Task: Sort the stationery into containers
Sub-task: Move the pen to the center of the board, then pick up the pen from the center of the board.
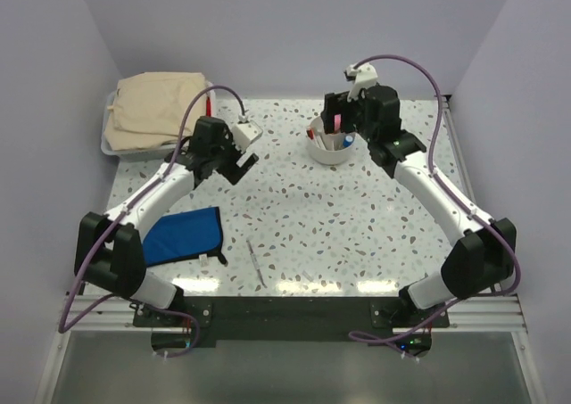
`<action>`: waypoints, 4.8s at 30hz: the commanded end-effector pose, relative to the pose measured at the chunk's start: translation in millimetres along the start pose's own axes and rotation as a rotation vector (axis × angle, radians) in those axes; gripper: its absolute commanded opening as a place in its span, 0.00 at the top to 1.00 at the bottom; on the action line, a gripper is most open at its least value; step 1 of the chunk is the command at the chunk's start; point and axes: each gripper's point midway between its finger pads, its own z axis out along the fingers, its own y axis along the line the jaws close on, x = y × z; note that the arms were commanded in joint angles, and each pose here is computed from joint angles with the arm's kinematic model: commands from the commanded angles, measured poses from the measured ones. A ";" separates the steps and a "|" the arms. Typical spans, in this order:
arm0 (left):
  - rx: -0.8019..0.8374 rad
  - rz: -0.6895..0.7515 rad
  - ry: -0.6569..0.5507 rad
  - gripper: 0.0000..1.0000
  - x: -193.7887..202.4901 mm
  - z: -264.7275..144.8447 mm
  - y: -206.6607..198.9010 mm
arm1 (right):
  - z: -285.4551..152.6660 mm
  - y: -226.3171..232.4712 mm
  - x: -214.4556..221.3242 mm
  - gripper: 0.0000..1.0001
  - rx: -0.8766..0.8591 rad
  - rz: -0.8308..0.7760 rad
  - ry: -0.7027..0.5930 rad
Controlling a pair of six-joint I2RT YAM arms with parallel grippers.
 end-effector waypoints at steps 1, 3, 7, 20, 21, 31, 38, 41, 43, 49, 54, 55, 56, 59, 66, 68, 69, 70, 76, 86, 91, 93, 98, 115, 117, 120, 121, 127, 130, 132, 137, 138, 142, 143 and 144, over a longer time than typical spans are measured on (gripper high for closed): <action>0.137 0.275 -0.018 0.04 11.3 -27.1 -18.2 | -43.8 47.0 80.1 0.11 -0.265 0.052 0.305; 0.266 0.369 0.022 0.05 28.3 -40.5 -38.9 | -61.8 59.1 90.6 0.11 -0.321 0.048 0.347; 0.390 0.450 0.098 0.09 57.0 -57.2 -58.0 | -95.5 67.5 120.5 0.16 -0.386 0.058 0.417; 0.976 1.025 -0.324 0.19 87.3 -114.5 -175.0 | -168.7 46.4 131.4 0.16 -0.328 0.112 0.428; 1.014 1.027 -0.331 0.19 91.0 -112.5 -184.3 | -170.1 46.6 131.0 0.16 -0.335 0.112 0.432; 1.234 1.095 -0.401 0.41 117.7 -89.3 -228.0 | -150.8 29.6 110.6 0.20 -0.299 0.146 0.406; 1.236 1.085 -0.421 0.51 125.5 -74.5 -242.3 | -141.3 23.1 107.7 0.24 -0.284 0.135 0.396; 1.215 1.106 -0.412 0.55 129.3 -70.8 -247.6 | -139.6 23.0 110.0 0.25 -0.285 0.139 0.401; 1.191 1.125 -0.418 0.56 128.7 -65.2 -249.4 | -137.9 22.6 109.4 0.25 -0.284 0.140 0.395; 1.219 1.106 -0.239 0.61 140.1 -54.3 -253.0 | -135.4 25.8 106.4 0.25 -0.299 0.159 0.385; 1.252 1.127 -0.090 0.67 165.0 -51.8 -243.7 | -137.5 27.4 103.9 0.26 -0.307 0.162 0.378; 1.233 1.138 -0.069 0.68 166.7 -48.8 -240.0 | -137.5 26.8 103.9 0.26 -0.304 0.160 0.376; 1.224 1.137 -0.058 0.70 168.2 -46.6 -239.4 | -137.5 25.8 103.5 0.26 -0.298 0.158 0.373; 1.184 1.080 -0.040 0.79 157.7 -31.8 -240.3 | -137.3 23.7 105.3 0.27 -0.289 0.149 0.373; 1.082 0.741 -0.078 0.89 75.4 24.6 -256.2 | -136.9 11.8 112.6 0.27 -0.252 0.065 0.384; 1.061 0.682 -0.075 0.91 56.1 37.7 -256.5 | -137.7 11.5 118.5 0.28 -0.265 0.035 0.402; 1.037 0.676 -0.105 0.91 44.8 45.5 -256.4 | -138.0 10.5 122.8 0.28 -0.295 -0.038 0.405; 1.028 0.641 -0.097 0.92 41.8 51.1 -257.5 | -139.6 12.1 126.5 0.28 -0.323 -0.072 0.413; 1.057 0.498 -0.062 0.79 30.7 70.1 -265.9 | -162.2 19.6 163.9 0.26 -0.513 -0.302 0.455; 1.015 0.429 -0.197 0.46 -10.0 20.6 -226.7 | -167.4 19.1 185.9 0.25 -0.616 -0.448 0.480; 0.817 0.277 -0.163 0.42 -13.6 18.6 -174.3 | -137.8 43.1 202.9 0.29 -0.694 -0.461 0.463; 0.729 0.162 -0.134 0.42 -16.3 24.7 -156.1 | -121.4 54.1 206.0 0.31 -0.703 -0.496 0.484; 0.525 -0.132 -0.053 0.38 -4.6 29.7 -104.5 | -92.6 85.6 243.0 0.36 -0.783 -0.547 0.595; 0.175 -0.266 0.054 0.31 23.9 30.3 -42.9 | -67.4 137.5 283.1 0.45 -0.779 -0.570 0.686; 0.170 -0.259 0.039 0.31 20.3 29.4 -41.0 | -67.8 138.9 286.0 0.45 -0.772 -0.576 0.697; 0.160 -0.250 0.036 0.31 18.7 29.0 -38.1 | -66.9 139.9 292.1 0.46 -0.752 -0.595 0.715; 0.158 -0.248 0.032 0.31 17.6 28.8 -37.6 | -66.3 139.8 294.0 0.46 -0.747 -0.599 0.720; 0.152 -0.249 0.016 0.31 14.2 26.1 -36.7 | -61.8 132.9 307.1 0.51 -0.698 -0.623 0.778; 0.155 -0.248 0.017 0.31 15.5 25.4 -38.4 | -64.8 128.7 315.8 0.54 -0.698 -0.635 0.809; 0.163 -0.241 0.017 0.31 16.0 25.4 -39.8 | -67.2 127.1 319.0 0.59 -0.706 -0.640 0.816; 0.227 -0.211 -0.003 0.30 12.6 27.1 -49.6 | -82.7 119.7 335.5 0.86 -0.751 -0.683 0.858; 0.295 -0.207 -0.020 0.30 8.9 28.0 -60.0 | -85.7 118.8 334.4 0.90 -0.758 -0.690 0.857; 0.548 -0.185 -0.037 0.32 0.3 24.9 -94.9 | -98.8 121.1 304.6 1.00 -0.813 -0.734 0.764; 0.604 -0.162 -0.048 0.32 -6.3 29.3 -98.3 | -99.6 121.6 294.2 1.00 -0.826 -0.769 0.722; 0.677 -0.171 -0.056 0.32 -11.4 27.1 -107.1 | -100.0 120.9 286.5 1.00 -0.823 -0.785 0.700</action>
